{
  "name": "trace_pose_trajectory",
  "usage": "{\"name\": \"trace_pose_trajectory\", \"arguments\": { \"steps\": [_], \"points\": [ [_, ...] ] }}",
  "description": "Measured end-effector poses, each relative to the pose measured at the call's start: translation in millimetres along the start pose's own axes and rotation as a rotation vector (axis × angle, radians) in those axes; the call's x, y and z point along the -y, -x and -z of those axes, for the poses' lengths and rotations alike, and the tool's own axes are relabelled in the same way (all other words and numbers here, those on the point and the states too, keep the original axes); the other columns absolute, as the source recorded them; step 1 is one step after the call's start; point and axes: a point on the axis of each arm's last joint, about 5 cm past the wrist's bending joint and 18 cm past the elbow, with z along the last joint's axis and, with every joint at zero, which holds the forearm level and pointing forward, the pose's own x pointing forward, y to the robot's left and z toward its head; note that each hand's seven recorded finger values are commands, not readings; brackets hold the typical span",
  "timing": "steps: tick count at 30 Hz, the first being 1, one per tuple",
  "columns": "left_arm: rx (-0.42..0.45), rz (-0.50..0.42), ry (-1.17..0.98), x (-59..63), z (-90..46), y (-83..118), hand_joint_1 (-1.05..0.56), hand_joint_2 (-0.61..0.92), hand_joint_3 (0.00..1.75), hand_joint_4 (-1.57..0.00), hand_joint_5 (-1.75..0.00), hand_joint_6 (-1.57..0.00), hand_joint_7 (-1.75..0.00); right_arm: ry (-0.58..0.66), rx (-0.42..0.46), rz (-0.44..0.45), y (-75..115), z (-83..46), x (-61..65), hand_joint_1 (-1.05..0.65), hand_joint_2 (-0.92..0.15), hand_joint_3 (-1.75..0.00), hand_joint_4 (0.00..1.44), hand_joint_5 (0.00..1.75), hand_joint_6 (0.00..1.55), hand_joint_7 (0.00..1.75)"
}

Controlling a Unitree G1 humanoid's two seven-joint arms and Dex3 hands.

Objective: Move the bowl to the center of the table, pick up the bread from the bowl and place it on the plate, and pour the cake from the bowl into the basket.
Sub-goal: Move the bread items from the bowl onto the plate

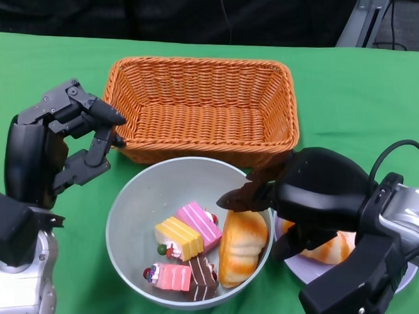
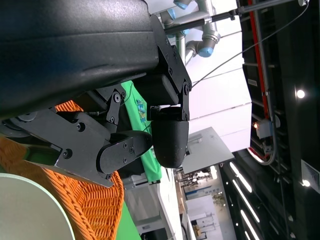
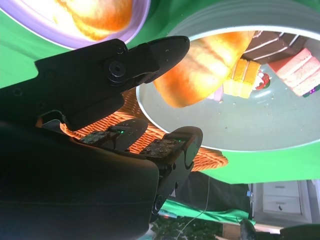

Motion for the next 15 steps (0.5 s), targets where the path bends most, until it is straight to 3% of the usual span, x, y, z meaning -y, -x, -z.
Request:
{"name": "trace_pose_trajectory", "arguments": {
  "steps": [15],
  "points": [
    [0.004, -0.008, -0.007, 4.0, -2.5, -2.1, -0.08, 0.69, 0.87, -0.84, -1.5, -0.83, -1.23, 0.01, -0.006, 0.003, -6.9, 1.5, 2.8, -0.78, -0.89, 0.0, 0.53, 0.0, 0.52, 0.0]
  ]
}}
